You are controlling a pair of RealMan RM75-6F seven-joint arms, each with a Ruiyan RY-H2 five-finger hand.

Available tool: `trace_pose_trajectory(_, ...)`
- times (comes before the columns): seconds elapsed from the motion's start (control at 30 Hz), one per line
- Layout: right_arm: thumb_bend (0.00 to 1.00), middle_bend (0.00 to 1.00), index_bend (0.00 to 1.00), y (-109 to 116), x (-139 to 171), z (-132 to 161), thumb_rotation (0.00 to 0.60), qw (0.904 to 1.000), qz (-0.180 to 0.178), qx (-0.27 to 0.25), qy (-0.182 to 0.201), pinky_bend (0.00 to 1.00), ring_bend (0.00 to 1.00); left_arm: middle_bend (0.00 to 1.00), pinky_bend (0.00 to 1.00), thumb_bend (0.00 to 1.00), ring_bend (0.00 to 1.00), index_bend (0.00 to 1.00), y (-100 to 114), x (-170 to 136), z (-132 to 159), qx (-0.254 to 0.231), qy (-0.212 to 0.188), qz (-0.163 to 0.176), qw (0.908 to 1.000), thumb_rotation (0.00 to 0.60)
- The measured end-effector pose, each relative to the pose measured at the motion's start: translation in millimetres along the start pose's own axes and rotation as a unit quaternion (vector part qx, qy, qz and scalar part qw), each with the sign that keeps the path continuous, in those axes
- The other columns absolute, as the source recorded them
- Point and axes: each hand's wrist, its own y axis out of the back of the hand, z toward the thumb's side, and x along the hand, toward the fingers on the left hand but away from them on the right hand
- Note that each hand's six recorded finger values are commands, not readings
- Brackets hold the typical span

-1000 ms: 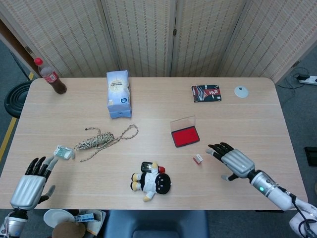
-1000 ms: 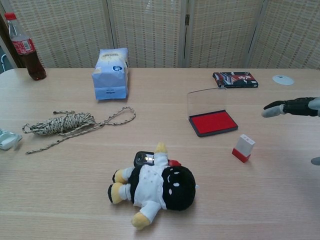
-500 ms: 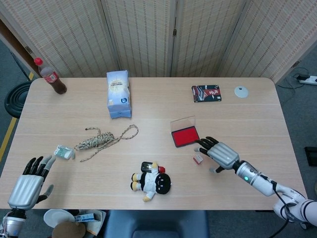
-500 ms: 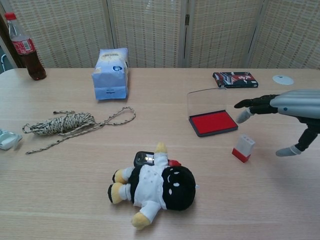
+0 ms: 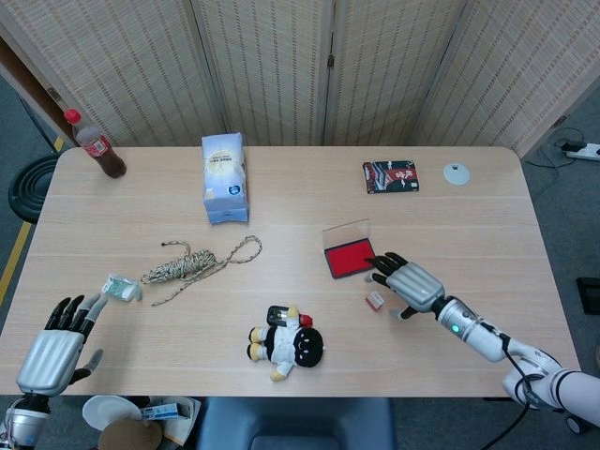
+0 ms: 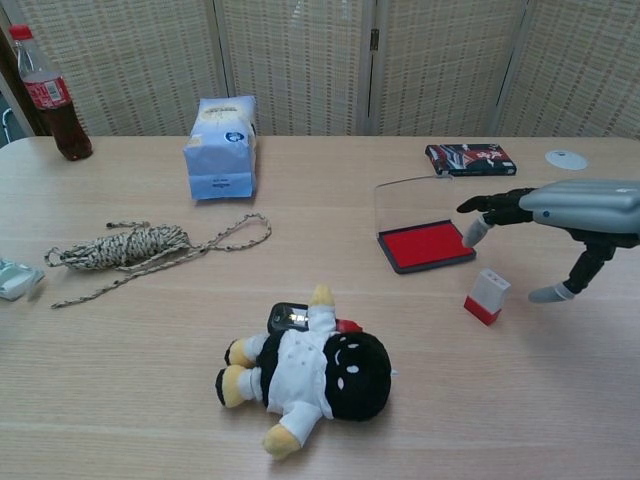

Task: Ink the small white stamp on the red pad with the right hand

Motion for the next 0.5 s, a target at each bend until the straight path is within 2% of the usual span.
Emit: trace_pose_trajectory(0.5,0.23,0.0,0.24,-1.8,-7.4,5.9,0.6,0.9992,0.016,0.038,0.0,0.0,0.0,0.0,0.06,0.34,0.0,0.0,4.8,-4.3,-4.4,-0.006,0.006,0.008,0.9999,0.6)
